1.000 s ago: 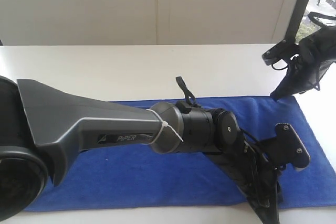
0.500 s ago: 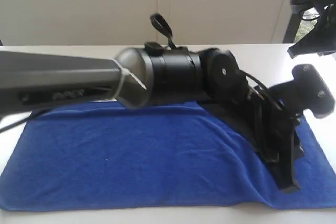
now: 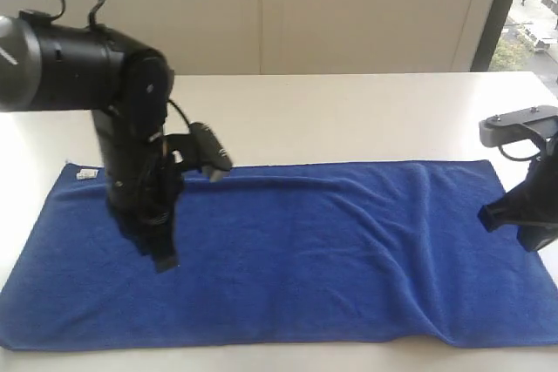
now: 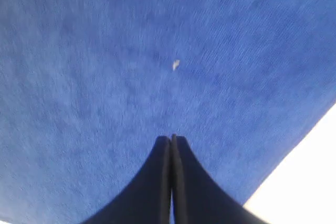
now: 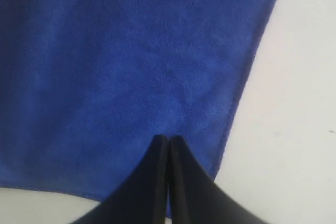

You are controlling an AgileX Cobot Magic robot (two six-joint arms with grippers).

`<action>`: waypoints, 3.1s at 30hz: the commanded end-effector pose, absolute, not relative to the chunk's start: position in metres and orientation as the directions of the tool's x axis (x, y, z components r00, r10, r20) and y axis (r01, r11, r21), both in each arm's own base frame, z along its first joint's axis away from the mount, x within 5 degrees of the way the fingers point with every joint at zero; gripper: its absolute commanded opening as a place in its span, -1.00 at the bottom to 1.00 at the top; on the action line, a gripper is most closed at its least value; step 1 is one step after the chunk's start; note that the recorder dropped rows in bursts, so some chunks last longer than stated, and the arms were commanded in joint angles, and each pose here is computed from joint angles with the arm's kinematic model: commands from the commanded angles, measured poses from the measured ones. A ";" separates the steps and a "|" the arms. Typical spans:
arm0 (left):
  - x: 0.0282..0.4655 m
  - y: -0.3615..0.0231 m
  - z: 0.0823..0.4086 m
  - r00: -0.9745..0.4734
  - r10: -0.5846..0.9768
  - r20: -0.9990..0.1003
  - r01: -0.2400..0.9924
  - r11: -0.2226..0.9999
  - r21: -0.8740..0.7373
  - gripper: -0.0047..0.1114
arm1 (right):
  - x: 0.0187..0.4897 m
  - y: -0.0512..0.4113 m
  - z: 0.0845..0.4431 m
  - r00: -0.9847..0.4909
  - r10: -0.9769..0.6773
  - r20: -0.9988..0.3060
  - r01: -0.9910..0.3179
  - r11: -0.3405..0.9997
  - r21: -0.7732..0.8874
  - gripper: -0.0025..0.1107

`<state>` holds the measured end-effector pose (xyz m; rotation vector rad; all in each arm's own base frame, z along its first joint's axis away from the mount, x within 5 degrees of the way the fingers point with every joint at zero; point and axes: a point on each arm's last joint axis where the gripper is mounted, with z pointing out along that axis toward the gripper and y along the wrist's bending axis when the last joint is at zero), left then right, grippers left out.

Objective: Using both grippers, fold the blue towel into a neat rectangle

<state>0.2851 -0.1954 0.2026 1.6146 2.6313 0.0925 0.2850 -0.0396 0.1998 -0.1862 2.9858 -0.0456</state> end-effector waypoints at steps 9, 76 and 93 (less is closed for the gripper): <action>0.249 -0.118 0.140 -0.577 0.806 0.130 0.813 0.582 0.002 -0.92 | 0.284 -0.038 0.195 -0.972 -0.120 -0.203 -0.115 0.993 -0.034 -0.96; 0.403 -0.033 0.118 -0.651 0.624 -0.432 0.518 0.781 0.349 -0.92 | 0.288 -0.036 0.196 -0.964 -0.083 -0.253 -0.084 0.996 -0.004 -0.96; 0.365 -0.044 0.232 -0.681 0.486 -0.548 0.402 0.873 0.275 -0.92 | 0.302 -0.039 0.201 -0.916 -0.047 -0.399 -0.036 0.999 -0.034 -0.96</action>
